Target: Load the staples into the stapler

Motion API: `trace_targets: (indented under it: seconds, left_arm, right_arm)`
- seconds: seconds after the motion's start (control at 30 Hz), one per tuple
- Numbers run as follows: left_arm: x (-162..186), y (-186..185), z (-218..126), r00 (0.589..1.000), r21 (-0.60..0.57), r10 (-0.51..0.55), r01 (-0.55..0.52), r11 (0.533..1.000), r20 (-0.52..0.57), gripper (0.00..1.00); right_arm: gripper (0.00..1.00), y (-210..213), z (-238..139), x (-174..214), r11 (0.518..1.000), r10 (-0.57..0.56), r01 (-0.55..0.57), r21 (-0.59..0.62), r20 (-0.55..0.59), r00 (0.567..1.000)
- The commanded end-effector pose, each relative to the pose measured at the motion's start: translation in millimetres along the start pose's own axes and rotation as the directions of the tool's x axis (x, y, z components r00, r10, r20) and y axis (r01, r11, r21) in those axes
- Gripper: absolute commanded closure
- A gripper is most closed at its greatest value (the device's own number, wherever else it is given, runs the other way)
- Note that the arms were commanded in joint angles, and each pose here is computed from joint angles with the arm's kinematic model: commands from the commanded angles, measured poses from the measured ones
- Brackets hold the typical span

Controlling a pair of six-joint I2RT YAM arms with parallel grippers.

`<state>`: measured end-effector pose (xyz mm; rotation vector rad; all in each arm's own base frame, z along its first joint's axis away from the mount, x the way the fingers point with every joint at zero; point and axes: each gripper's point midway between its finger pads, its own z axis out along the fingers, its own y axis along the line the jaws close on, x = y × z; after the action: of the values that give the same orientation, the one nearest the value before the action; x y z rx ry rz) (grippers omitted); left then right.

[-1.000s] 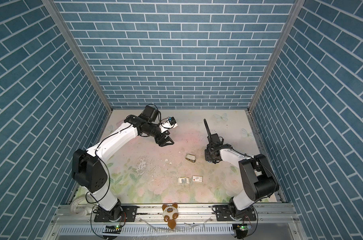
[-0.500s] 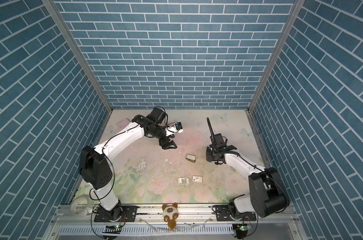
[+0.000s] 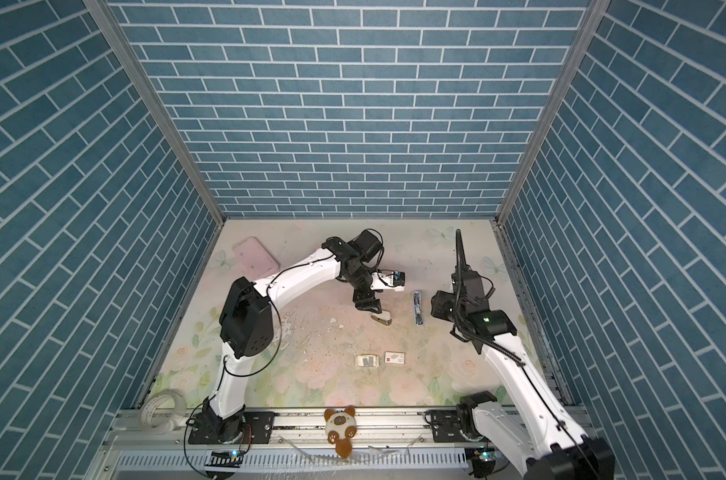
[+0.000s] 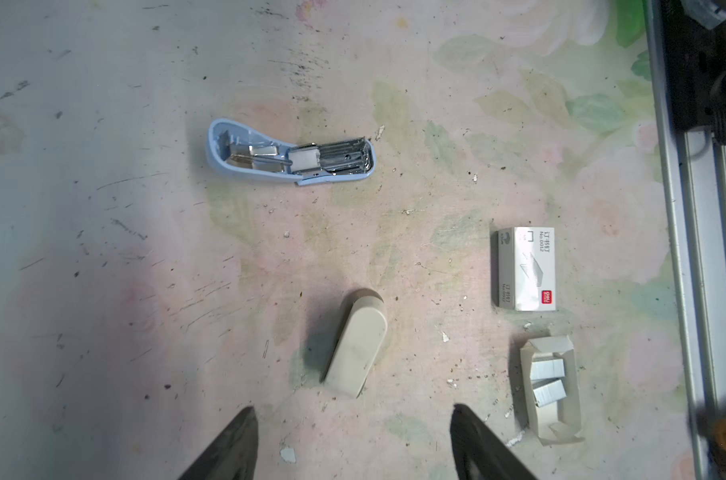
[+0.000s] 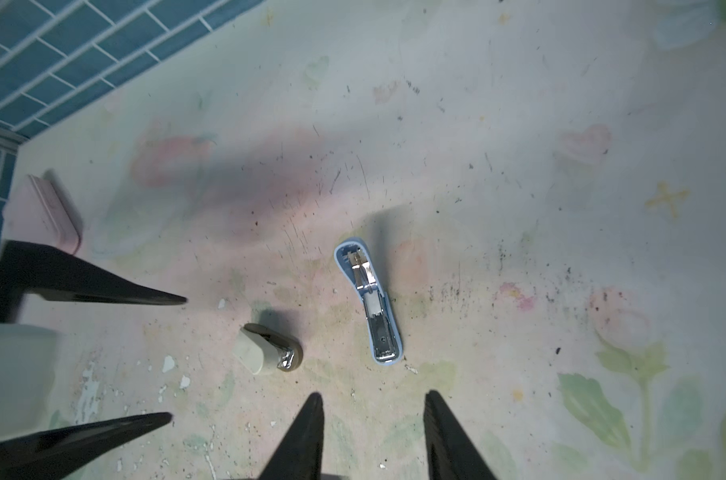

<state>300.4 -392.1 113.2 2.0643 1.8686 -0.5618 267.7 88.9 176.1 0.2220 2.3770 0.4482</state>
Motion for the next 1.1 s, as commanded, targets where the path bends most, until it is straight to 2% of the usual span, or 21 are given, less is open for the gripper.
trace_targets:
  seconds: [0.0, 0.3, 0.57, 0.73, 0.83, 0.93, 1.07]
  left_arm:
    - [4, -9, 15, 0.997, 0.055, 0.052, -0.049, 0.997, -0.055, 0.26]
    - [10, -25, 48, 0.986, 0.130, 0.123, -0.107, 0.986, -0.117, 0.30]
    - [18, -26, 64, 0.976, 0.085, 0.160, -0.149, 0.985, -0.150, 0.40]
    - [19, -24, 67, 0.976, 0.064, 0.158, -0.150, 0.987, -0.150, 0.52]
    - [17, -20, 65, 0.977, 0.038, 0.156, -0.152, 0.988, -0.142, 0.52]
    - [14, -16, 62, 0.978, 0.011, 0.156, -0.156, 0.988, -0.137, 0.45]
    - [9, -14, 56, 0.980, -0.015, 0.158, -0.161, 0.987, -0.124, 0.41]
  right_arm:
    - [0.60, -5, -11, 3, 0.998, 0.066, -0.066, -0.005, 0.017, 0.998]
    - [0.60, -16, -5, 9, 0.996, 0.091, -0.091, -0.001, 0.028, 0.995]
    - [0.61, -13, 1, 12, 0.996, 0.089, -0.089, -0.024, 0.008, 0.996]
    - [0.61, -13, 1, 12, 0.995, 0.091, -0.090, -0.030, 0.014, 0.996]
    - [0.61, -13, 1, 12, 0.995, 0.092, -0.092, -0.031, 0.014, 0.996]
    - [0.62, -13, 1, 12, 0.995, 0.092, -0.091, -0.032, 0.016, 0.996]
    - [0.62, -12, 2, 12, 0.995, 0.092, -0.091, -0.038, 0.017, 0.996]
